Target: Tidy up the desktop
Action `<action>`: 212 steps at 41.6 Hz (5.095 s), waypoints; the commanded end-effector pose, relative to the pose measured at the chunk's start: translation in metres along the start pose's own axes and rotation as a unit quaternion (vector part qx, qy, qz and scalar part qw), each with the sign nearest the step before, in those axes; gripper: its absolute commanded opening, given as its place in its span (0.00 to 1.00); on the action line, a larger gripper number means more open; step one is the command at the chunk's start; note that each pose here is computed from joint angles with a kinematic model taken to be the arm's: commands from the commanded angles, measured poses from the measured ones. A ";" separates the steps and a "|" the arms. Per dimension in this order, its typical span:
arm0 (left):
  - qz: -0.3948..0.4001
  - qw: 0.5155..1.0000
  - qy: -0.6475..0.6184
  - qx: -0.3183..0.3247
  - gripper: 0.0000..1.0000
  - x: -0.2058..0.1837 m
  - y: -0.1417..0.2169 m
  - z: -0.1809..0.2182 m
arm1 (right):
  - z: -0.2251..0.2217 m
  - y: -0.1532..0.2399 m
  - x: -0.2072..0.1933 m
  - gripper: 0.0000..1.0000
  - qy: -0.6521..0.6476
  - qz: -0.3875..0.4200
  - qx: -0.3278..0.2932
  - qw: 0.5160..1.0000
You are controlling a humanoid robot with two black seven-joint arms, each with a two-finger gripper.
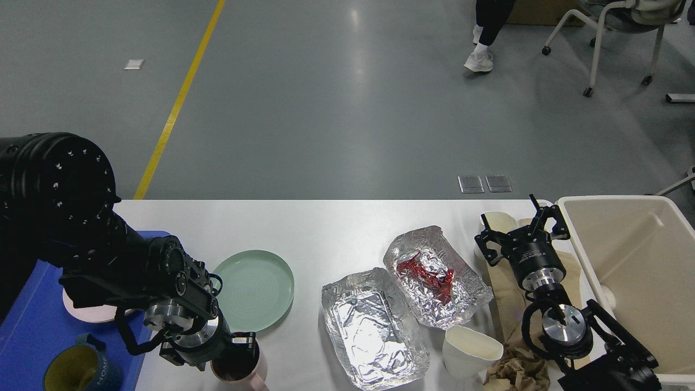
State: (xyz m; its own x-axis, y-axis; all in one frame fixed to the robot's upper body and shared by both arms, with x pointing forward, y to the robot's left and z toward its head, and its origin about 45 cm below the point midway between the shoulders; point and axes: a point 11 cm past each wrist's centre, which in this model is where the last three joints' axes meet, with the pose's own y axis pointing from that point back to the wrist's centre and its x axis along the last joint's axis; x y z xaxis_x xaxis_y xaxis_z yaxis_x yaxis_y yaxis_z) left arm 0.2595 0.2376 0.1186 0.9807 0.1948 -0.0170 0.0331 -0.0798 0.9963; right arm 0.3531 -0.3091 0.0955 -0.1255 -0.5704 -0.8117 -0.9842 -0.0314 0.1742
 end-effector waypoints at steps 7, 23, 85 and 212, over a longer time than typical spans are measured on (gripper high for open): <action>-0.004 1.000 0.006 -0.002 0.21 -0.002 -0.002 0.003 | 0.000 0.000 0.000 1.00 0.000 0.000 0.001 1.000; -0.005 1.000 0.010 0.001 0.04 -0.001 0.000 -0.001 | 0.000 0.000 0.000 1.00 0.000 0.001 0.001 1.000; 0.032 0.998 0.026 -0.044 0.01 0.057 0.283 -0.053 | 0.000 0.000 0.000 1.00 0.000 0.000 0.000 1.000; 0.147 0.983 0.091 -0.057 0.96 0.123 0.248 -0.081 | 0.000 0.000 0.000 1.00 -0.001 0.001 0.000 1.000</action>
State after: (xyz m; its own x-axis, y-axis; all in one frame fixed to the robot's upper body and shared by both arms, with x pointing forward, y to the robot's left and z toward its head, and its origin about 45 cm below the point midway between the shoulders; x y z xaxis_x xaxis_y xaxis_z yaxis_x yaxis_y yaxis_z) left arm 0.3755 0.3821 0.3478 0.8457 0.4511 0.2851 -0.2727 -0.0940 0.9575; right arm 0.3531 -0.3094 0.0954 -0.1264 -0.5701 -0.8118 -0.9842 -0.0302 0.1745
